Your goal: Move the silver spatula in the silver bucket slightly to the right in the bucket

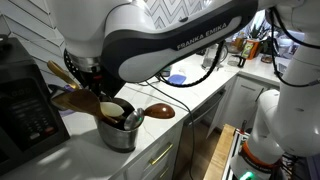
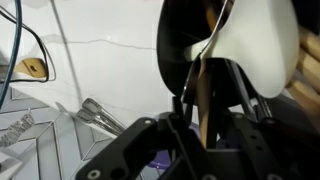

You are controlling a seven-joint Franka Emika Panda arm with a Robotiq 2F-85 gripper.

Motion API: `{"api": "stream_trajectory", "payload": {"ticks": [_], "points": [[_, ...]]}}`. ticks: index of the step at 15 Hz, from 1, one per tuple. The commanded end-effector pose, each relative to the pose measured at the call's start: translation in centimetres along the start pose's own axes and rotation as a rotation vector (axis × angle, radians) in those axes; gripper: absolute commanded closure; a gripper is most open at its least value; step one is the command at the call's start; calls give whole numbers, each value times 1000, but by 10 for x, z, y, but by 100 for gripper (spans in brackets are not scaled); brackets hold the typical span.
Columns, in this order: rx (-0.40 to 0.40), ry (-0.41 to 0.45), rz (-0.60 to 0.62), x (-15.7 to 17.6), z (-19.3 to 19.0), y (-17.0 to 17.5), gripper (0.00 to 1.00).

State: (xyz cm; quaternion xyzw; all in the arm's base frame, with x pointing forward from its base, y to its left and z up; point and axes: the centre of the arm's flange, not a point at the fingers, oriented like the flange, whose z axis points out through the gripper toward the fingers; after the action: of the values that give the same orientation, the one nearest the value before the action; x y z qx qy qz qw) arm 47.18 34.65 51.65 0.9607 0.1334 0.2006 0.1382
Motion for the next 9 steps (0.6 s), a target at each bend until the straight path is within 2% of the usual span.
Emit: {"api": "stream_trajectory", "payload": {"ticks": [1,4,5,6,9], "points": [[-22,65,110,-12,-32,20,33],[-43,158,253,-15,-71,41,11],[-56,144,317,-17,-83,50,4],[-70,136,373,-21,-92,59,0],[-102,132,537,-37,-108,87,0]]}}
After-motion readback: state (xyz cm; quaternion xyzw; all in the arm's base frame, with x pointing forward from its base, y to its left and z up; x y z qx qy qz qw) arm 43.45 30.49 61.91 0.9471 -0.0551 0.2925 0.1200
